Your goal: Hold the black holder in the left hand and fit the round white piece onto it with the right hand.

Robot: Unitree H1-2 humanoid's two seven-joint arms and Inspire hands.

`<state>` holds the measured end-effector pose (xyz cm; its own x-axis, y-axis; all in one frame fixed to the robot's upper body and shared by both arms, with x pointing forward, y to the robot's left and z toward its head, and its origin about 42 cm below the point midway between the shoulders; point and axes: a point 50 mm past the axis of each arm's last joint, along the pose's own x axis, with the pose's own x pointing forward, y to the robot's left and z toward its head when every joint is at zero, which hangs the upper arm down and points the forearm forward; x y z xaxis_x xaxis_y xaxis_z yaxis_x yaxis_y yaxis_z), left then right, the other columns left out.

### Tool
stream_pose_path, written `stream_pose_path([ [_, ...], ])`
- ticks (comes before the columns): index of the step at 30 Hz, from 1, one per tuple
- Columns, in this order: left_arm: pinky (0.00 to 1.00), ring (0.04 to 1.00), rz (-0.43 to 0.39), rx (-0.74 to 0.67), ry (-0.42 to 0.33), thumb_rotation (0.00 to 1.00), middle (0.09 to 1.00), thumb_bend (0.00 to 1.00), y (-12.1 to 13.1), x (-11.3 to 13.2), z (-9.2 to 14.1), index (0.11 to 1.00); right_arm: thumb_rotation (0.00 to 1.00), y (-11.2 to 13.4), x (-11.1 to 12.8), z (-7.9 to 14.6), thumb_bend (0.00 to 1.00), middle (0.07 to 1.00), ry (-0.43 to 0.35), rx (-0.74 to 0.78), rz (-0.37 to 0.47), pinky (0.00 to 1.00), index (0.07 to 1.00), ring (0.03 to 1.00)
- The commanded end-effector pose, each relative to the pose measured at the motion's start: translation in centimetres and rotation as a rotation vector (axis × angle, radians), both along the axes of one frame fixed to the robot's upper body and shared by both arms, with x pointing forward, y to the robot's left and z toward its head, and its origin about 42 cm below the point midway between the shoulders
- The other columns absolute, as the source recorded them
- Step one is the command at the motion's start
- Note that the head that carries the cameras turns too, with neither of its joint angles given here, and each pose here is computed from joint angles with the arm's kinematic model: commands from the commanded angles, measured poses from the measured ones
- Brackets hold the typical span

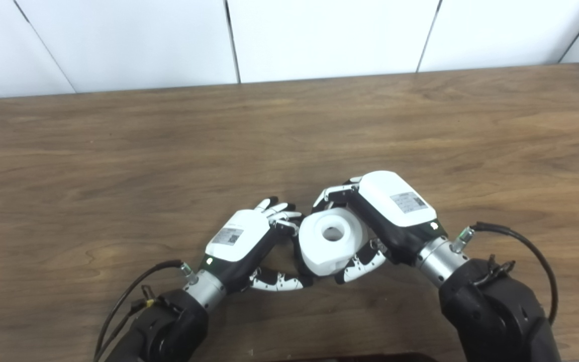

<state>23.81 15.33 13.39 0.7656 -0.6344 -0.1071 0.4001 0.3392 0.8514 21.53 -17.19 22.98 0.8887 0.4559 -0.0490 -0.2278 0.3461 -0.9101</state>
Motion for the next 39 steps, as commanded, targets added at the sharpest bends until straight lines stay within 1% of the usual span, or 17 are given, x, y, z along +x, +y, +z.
stream_pose_path([
  [1,1.0,0.914,-0.055,0.077,0.108,0.06,0.812,0.52,-0.42,-1.38,-1.83,0.488,0.0,-0.2,0.08,-0.36,0.53,0.44,-0.01,-0.02,0.011,0.81,0.523,0.608],
  [12,1.0,0.914,-0.052,0.071,0.101,0.06,0.812,0.52,-0.52,-1.27,-1.62,0.488,0.01,-0.24,0.17,-0.88,0.53,0.431,0.02,-0.035,0.014,0.82,0.523,0.616],
  [21,1.0,0.916,-0.051,0.067,0.093,0.06,0.812,0.52,-0.72,-1.21,-1.43,0.488,0.0,-0.3,0.16,-0.9,0.53,0.435,0.043,-0.066,0.025,0.82,0.522,0.601],
  [26,1.0,0.917,-0.05,0.068,0.091,0.06,0.813,0.52,-0.78,-1.17,-1.38,0.488,0.0,-0.31,0.27,-0.59,0.53,0.441,0.058,-0.09,0.029,0.83,0.52,0.601],
  [31,1.0,0.916,-0.048,0.061,0.093,0.06,0.811,0.52,-0.78,-1.16,-1.33,0.488,0.0,-0.38,0.39,-0.26,0.53,0.424,0.069,-0.105,0.027,0.83,0.521,0.598],
  [39,1.0,0.916,-0.048,0.067,0.092,0.06,0.811,0.52,-0.78,-1.19,-1.27,0.488,0.01,-0.46,0.34,-0.17,0.53,0.433,0.081,-0.116,0.018,0.82,0.525,0.618],
])
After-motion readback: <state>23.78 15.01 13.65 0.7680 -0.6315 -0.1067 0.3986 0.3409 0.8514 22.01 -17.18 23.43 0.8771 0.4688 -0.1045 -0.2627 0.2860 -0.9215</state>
